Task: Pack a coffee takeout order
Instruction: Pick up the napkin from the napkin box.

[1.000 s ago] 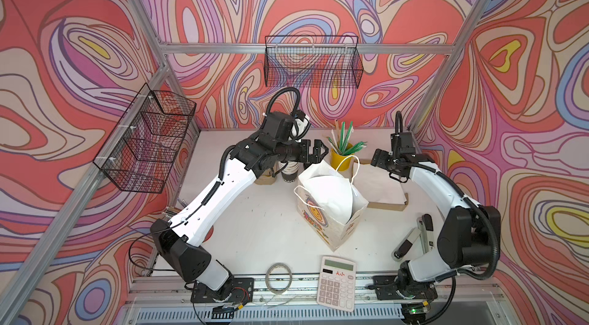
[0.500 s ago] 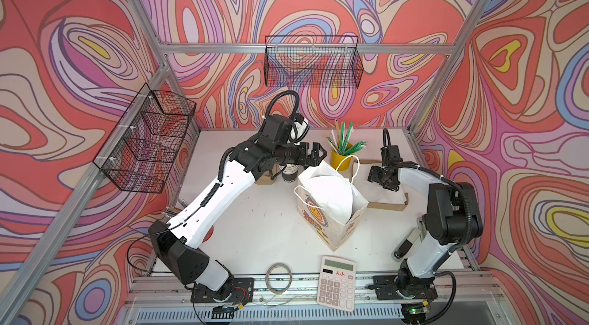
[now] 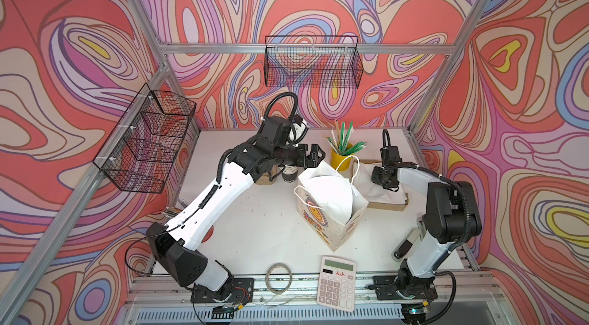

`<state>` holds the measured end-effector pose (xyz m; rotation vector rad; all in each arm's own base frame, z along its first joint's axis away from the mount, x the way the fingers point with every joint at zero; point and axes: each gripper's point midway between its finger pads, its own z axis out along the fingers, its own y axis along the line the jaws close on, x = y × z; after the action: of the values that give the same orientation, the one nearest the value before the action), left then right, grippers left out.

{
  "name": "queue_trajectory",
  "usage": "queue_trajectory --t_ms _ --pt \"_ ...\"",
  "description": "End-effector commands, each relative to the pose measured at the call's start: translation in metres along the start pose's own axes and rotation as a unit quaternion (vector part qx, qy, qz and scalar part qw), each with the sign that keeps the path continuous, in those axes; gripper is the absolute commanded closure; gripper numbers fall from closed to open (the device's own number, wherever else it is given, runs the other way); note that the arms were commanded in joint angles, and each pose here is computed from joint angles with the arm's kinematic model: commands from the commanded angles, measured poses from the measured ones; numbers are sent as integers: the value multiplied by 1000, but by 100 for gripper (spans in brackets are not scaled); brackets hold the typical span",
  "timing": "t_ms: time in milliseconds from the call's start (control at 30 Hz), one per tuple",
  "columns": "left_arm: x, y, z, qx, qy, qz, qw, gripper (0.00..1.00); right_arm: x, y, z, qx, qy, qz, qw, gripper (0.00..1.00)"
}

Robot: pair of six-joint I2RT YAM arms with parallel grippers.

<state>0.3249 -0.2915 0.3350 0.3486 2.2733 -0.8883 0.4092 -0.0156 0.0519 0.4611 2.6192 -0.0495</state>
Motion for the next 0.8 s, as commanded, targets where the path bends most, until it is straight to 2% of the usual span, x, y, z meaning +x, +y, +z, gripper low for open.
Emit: queue_trajectory --t_ms 0,133,200,533,767 --pt "-3 1 -9 -2 -14 3 1000 0 -14 -7 -21 12 -25 0 1000 73" --pt "-4 1 -10 -3 -15 4 1000 0 -21 -3 -31 3 -35 1 999 87" --pt "-3 2 -10 -5 -14 4 1000 0 -25 -2 -37 0 -42 2 999 100" --pt "-6 3 -19 -13 -23 6 1000 0 -72 -6 -106 7 -119 12 993 100" --pt "-9 -2 -31 9 -39 -6 999 0 -106 7 -188 -24 -185 11 982 100"
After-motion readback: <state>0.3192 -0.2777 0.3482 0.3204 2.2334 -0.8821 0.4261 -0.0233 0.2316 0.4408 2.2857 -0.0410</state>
